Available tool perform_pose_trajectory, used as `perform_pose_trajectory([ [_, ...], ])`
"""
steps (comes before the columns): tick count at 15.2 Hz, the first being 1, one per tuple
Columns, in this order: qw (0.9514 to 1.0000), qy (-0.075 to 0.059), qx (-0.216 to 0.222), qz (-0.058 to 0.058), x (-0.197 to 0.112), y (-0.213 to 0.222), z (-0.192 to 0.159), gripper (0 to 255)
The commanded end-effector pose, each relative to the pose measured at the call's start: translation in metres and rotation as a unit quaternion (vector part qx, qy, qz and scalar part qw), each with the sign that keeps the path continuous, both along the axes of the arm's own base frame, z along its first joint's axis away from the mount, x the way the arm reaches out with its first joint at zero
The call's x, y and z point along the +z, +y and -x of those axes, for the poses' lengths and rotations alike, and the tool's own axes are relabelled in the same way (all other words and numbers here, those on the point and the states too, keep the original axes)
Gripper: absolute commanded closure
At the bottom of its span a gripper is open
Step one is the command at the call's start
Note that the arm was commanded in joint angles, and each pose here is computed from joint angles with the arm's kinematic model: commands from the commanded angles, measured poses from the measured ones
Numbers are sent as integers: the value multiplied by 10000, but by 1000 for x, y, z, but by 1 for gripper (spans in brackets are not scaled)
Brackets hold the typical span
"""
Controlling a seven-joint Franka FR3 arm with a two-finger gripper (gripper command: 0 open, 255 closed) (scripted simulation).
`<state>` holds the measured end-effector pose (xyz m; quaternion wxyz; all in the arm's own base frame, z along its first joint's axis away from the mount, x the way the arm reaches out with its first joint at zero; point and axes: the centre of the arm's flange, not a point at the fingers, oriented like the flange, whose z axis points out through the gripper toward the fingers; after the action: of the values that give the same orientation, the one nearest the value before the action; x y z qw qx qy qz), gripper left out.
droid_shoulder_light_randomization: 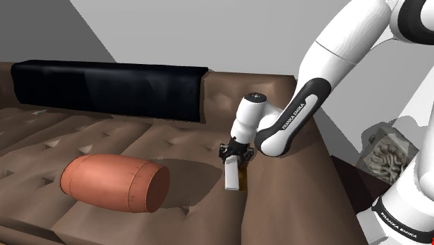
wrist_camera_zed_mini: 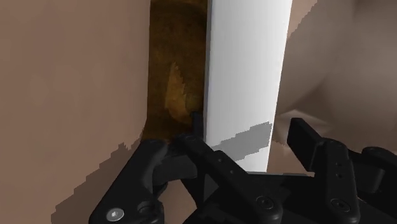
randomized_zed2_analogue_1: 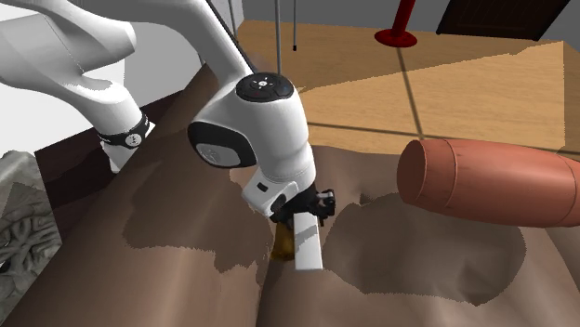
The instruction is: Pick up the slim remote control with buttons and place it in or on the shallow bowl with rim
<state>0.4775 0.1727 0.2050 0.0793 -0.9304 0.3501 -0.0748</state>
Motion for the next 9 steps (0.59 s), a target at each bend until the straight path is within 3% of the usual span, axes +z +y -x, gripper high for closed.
perform_pose_trajectory([
  [1,9933,1001,-45,580,-30,-18,25,0],
  [2,9932,998,-51,595,-23,-13,34,0],
  [5,9933,1007,-45,572,-25,-16,17,0],
  [9,9933,1007,-45,572,25,-15,16,0],
])
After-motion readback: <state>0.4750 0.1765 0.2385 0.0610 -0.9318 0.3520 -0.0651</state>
